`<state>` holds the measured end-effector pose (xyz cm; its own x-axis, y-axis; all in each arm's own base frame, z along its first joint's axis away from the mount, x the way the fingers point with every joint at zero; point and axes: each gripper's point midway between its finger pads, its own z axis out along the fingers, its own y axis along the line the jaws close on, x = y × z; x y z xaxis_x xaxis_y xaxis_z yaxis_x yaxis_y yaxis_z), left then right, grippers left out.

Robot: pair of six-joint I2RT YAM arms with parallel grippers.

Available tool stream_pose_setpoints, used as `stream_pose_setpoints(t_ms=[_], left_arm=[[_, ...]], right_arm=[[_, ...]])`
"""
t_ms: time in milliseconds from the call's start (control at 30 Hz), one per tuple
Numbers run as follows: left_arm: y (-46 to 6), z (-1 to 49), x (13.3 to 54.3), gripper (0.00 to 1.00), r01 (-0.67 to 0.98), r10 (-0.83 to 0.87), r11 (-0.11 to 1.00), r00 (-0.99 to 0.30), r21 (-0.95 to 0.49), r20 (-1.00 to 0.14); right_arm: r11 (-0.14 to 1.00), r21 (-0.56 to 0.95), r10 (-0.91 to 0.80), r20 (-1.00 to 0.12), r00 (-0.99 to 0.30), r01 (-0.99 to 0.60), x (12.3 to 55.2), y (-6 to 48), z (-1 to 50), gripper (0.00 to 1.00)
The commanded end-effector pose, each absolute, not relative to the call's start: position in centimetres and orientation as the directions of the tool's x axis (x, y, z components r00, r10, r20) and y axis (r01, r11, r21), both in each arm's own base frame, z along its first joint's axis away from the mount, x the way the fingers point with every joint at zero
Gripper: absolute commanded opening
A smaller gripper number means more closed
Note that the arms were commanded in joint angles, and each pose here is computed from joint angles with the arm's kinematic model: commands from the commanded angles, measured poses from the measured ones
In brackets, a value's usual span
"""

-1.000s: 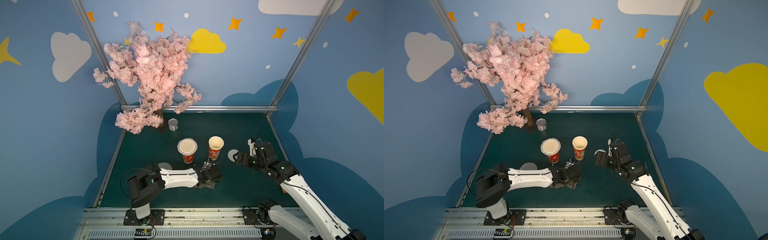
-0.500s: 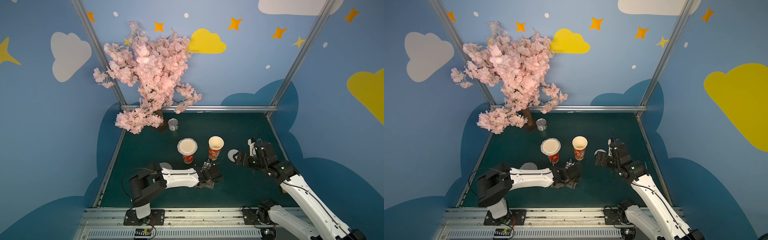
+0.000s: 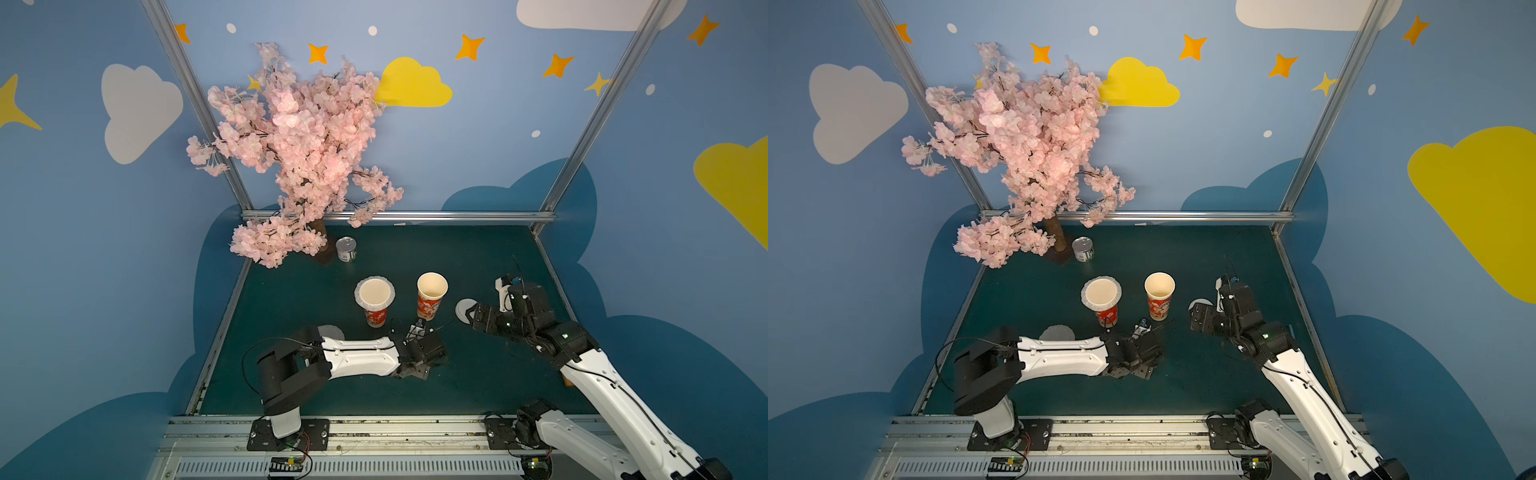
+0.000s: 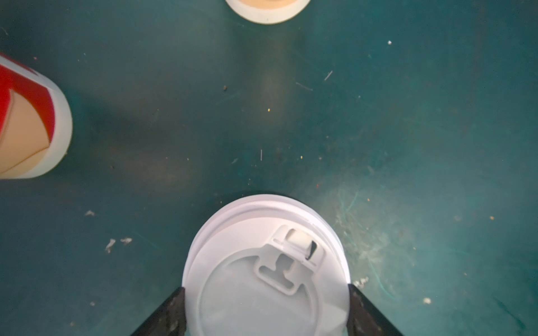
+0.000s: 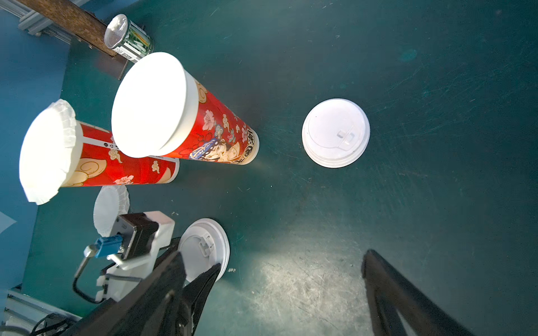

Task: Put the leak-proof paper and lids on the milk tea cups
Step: Pick up the cup lid from the center of the board.

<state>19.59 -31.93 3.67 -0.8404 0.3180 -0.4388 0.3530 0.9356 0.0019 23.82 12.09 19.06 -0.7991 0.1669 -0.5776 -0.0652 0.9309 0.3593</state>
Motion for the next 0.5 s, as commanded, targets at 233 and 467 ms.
stream_pose_setpoints(t_ms=[233,467], left_arm=[[-31.9,11.9,19.0,0.78,0.364,0.281,0.927,-0.829,-0.086,-0.484],[-31.2,17.3,19.8,0.78,0.376,0.261,0.918,-0.812,-0.125,-0.522]], right_arm=[[0.921,0.383,0.179,-0.586,-0.790,-0.075,24.0,12.6,19.9,0.95],[0.914,0.396,0.182,-0.597,-0.781,-0.090,24.9,13.4,20.8,0.95]])
